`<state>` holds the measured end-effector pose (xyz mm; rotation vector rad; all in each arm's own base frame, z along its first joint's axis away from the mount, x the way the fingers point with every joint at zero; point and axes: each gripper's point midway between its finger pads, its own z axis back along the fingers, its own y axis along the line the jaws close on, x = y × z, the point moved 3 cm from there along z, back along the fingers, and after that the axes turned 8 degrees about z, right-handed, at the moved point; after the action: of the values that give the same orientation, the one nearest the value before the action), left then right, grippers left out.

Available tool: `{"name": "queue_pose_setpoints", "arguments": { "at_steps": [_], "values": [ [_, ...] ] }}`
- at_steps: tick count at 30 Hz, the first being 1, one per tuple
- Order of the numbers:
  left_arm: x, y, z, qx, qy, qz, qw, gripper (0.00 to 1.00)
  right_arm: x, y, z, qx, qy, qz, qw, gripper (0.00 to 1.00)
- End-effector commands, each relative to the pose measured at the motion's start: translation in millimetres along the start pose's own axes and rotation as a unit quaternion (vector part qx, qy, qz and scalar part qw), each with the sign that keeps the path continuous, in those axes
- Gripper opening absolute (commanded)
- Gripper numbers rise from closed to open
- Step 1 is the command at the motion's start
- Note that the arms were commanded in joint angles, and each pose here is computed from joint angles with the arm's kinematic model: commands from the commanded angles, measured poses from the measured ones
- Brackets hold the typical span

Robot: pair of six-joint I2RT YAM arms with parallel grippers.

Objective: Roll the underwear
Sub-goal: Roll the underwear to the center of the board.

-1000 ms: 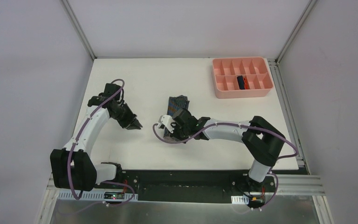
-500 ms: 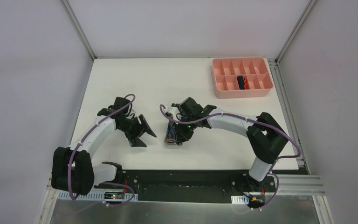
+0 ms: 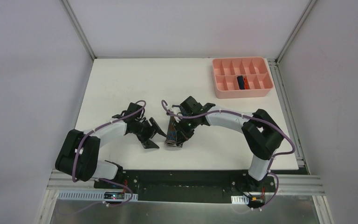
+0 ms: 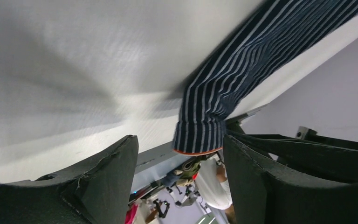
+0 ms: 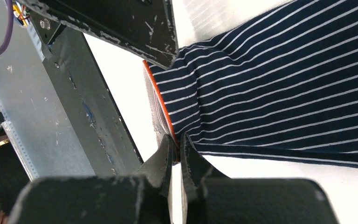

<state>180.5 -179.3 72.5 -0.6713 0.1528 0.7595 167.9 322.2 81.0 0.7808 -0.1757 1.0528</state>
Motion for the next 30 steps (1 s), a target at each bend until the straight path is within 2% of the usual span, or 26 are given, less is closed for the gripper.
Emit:
{"name": "queue_pose_setpoints", "arguments": {
  "at_steps": [1, 11, 18, 21, 23, 26, 27, 28, 29, 30],
  "values": [
    [0.7, -20.2, -5.5, -0.043, -0.011, 0.007, 0.999, 0.68, 15.1, 7.8, 4.4, 0.019, -0.022, -0.008, 1.000, 0.00],
    [-12.5, -16.7, -22.3, -0.036, 0.037, 0.006, 0.999, 0.74, 19.3, 4.3, 2.6, 0.019, -0.033, -0.022, 0.999, 0.00],
    [-16.4, -26.2, -27.2, -0.079, 0.059, 0.018, 0.995, 0.59, 17.4, 2.4, 0.6, 0.016, -0.032, -0.030, 0.999, 0.00],
    [-17.3, -24.2, -30.6, -0.076, 0.069, 0.026, 0.994, 0.50, 17.4, 1.6, 0.2, 0.014, -0.034, -0.033, 0.999, 0.00],
    [-17.2, -21.9, -33.2, -0.069, 0.072, 0.030, 0.995, 0.33, 17.4, 1.7, 0.5, 0.012, -0.036, -0.034, 0.999, 0.00],
    [-17.1, -20.5, -36.2, -0.063, 0.079, 0.037, 0.994, 0.00, 18.7, 2.7, 3.1, 0.005, -0.038, -0.032, 0.999, 0.00],
    [-17.2, -20.3, -36.8, -0.061, 0.082, 0.039, 0.994, 0.00, 18.9, 2.2, 4.5, -0.004, -0.038, -0.029, 0.999, 0.09],
    [-17.5, -20.4, -37.1, -0.061, 0.084, 0.040, 0.994, 0.00, 19.4, 2.0, 7.6, -0.017, -0.041, -0.023, 0.999, 0.23],
    [-17.8, -20.2, -37.4, -0.060, 0.087, 0.042, 0.994, 0.00, 19.0, 0.8, 10.9, -0.034, -0.045, -0.014, 0.998, 0.45],
    [-18.2, -20.3, -37.4, -0.059, 0.089, 0.043, 0.993, 0.00, 20.0, 0.6, 15.6, -0.051, -0.053, -0.003, 0.997, 0.56]
  ]
}}
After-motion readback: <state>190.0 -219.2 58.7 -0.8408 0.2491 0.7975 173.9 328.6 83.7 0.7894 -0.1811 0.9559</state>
